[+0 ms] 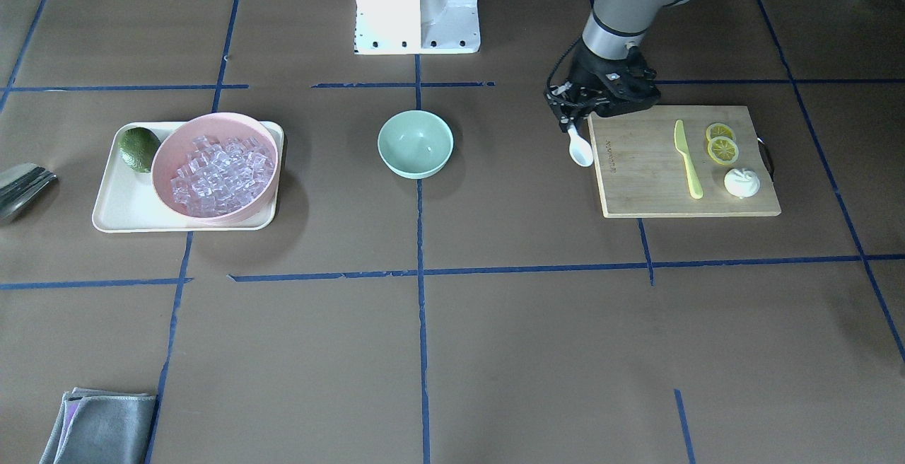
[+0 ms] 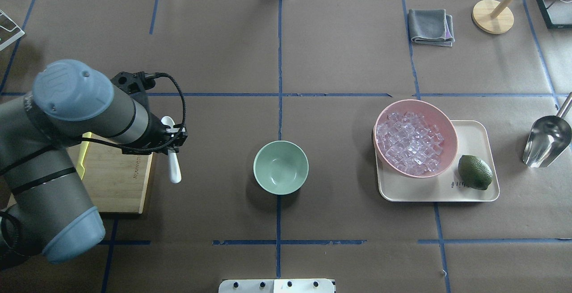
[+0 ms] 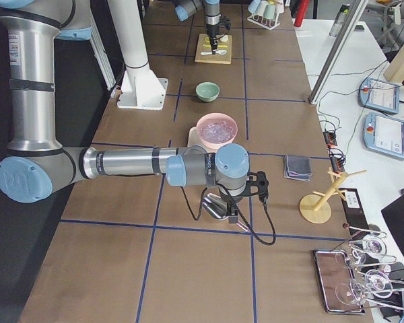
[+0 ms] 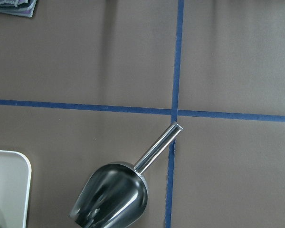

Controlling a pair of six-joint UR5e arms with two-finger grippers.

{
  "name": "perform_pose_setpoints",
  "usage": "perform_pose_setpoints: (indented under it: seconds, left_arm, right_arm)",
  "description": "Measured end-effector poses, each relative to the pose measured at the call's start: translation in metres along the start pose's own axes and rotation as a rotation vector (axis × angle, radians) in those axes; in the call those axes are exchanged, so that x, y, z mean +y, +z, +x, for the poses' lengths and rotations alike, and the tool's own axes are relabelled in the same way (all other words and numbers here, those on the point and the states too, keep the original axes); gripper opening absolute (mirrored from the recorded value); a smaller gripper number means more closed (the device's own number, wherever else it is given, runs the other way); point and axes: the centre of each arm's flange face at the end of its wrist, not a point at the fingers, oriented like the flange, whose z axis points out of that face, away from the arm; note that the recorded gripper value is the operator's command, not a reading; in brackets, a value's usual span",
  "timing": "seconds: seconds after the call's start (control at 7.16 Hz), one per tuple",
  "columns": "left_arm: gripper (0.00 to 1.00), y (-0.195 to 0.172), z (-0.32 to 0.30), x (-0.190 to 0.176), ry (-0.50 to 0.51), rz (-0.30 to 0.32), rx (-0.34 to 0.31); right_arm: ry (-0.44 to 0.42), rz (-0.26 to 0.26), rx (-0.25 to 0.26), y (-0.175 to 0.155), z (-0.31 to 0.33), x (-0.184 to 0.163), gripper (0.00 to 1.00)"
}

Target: Put spoon and ice into bowl

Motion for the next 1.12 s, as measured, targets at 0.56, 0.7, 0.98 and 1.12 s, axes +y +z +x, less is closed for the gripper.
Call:
perform_pose_setpoints:
  seconds: [0.56,0.7,0.98,1.12]
  left_arm:
    - [0.0,0.02,0.13,0.082,0.002,-0.121,0.05]
    - [0.0,0.03,0.149,0.085,0.01,-0.128,0.052]
    - [0.0,0.047,0.175,0.083,0.012,-0.132,0.048]
    - [0.04,0.054,0.182,0.082,0.011,-0.132,0.04]
  right_arm:
    - [0.045,0.021,-0.013,-0.01,-0.014,-0.001,1.0]
    - [0.071,0.034,-0.023,-0.018,-0.03,-0.004,1.0]
    - [0.101,0.043,-0.045,-0.026,-0.087,-0.008,1.0]
    - [0.115,0.04,-0.058,-0.027,-0.117,-0.007,1.0]
